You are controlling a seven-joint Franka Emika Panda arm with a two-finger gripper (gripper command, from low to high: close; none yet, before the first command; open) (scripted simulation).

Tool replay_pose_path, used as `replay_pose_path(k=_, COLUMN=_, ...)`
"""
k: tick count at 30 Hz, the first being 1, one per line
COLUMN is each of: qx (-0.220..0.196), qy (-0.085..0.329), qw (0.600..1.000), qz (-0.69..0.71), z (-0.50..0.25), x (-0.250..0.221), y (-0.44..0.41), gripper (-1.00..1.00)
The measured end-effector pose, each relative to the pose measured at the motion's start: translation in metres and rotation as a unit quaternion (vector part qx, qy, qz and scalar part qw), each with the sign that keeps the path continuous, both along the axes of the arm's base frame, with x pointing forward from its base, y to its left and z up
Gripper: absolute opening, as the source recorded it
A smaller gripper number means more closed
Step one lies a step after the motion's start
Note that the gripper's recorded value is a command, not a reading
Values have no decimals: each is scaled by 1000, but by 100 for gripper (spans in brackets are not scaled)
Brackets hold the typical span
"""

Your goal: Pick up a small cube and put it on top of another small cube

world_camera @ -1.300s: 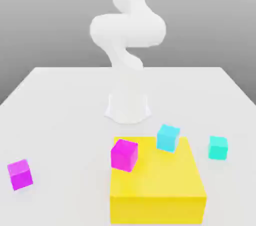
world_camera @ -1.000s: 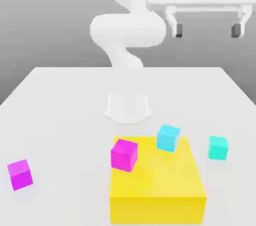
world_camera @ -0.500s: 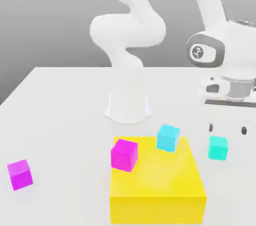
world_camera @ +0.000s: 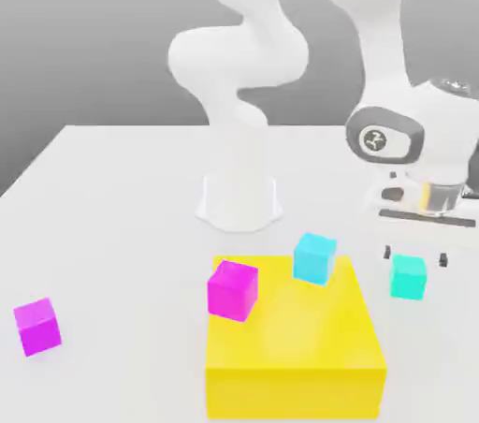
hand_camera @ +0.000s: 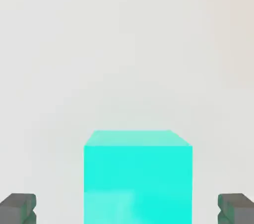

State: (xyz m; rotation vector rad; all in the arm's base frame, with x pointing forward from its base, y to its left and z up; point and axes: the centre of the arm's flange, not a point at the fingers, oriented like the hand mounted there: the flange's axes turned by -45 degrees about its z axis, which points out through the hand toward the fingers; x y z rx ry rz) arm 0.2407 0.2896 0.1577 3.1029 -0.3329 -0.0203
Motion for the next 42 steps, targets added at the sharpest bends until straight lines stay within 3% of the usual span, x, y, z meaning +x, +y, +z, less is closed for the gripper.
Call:
replay_pose_path(k=8, qx=7, qy=-6, qw=1000, qz=-2, z=-25, x=-1, y=-5, gripper=0)
replay_pose_path(k=9, qx=9, qy=-7, qw=1000, qz=-2, z=-28, x=-2, y=-6, gripper=-100)
replay_pose_path(k=42, qx=16, qy=-11, qw=1000, qz=16, z=40, x=5, y=-6, gripper=-100)
